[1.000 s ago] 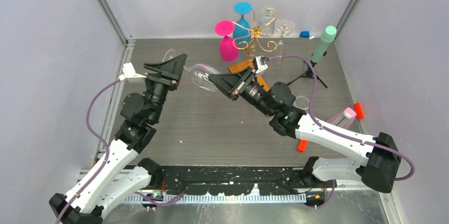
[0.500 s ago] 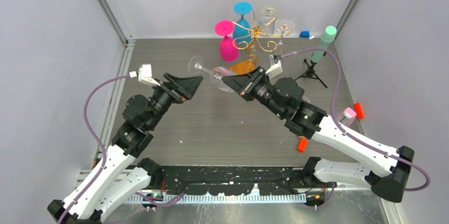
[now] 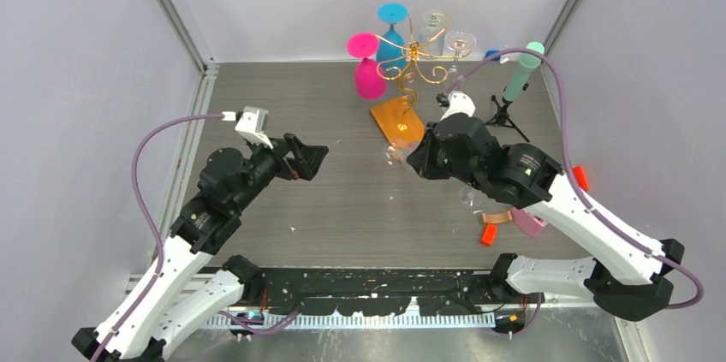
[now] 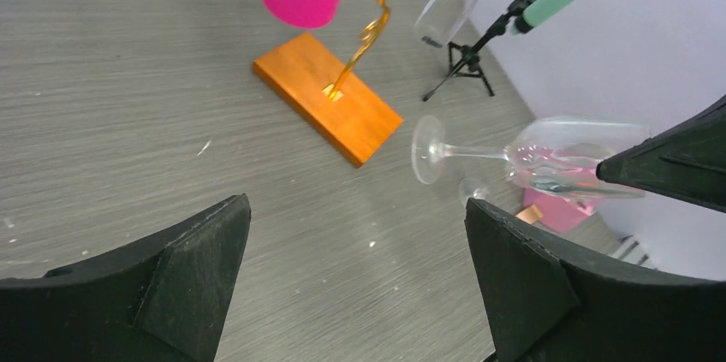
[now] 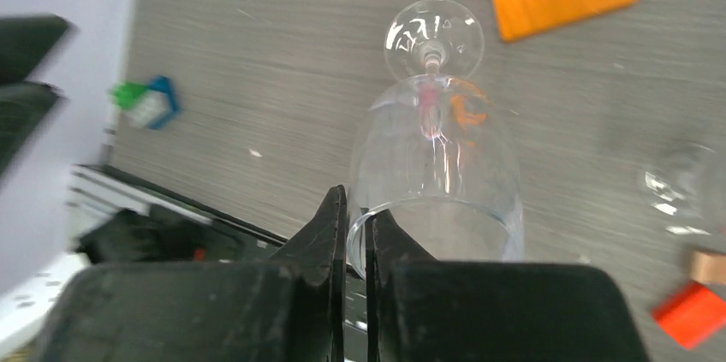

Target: Take the wine glass off the wine glass rack

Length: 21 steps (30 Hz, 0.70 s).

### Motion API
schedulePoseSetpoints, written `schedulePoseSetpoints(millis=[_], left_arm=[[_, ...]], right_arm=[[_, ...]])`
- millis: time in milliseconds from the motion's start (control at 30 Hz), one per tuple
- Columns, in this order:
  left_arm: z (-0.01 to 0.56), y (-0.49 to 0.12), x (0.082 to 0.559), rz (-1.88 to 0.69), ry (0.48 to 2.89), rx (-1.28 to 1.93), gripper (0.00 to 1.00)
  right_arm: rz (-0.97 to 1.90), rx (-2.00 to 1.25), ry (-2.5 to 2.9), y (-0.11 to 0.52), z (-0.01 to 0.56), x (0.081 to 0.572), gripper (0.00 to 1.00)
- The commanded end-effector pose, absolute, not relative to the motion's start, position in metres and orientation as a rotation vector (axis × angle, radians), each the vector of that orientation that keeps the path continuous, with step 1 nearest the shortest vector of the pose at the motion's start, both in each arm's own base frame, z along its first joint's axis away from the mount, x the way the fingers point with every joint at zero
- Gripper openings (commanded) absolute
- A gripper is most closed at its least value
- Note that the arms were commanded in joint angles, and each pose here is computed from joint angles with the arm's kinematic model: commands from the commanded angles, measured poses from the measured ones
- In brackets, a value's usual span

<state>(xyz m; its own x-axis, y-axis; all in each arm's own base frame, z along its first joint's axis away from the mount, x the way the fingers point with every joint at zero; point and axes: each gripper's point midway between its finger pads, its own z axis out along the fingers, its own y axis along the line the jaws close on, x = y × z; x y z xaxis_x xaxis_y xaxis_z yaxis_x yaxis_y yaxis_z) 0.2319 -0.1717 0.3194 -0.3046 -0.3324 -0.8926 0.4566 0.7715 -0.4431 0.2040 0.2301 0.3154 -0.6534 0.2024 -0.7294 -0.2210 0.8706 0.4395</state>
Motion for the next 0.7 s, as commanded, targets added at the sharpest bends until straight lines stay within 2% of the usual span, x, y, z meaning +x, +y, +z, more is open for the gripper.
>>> schedulePoseSetpoints(millis=[0, 300, 667], left_arm=[[0.316, -0.157, 0.234, -0.655, 1.71, 0.14, 1.0], [0.304, -0.149, 0.235, -0.595, 1.728, 0.146, 1.0], [0.297, -0.144, 0.236, -0.566, 1.734, 0.14, 1.0]], right_arm=[[0.401, -0.102, 2.248, 0.2, 0.301, 0.203, 0.0], [0.197, -0.17, 2.407, 0.202, 0.256, 0.217, 0.0], [0.232, -0.142, 2.622, 0.194, 0.21, 0.234, 0.0]])
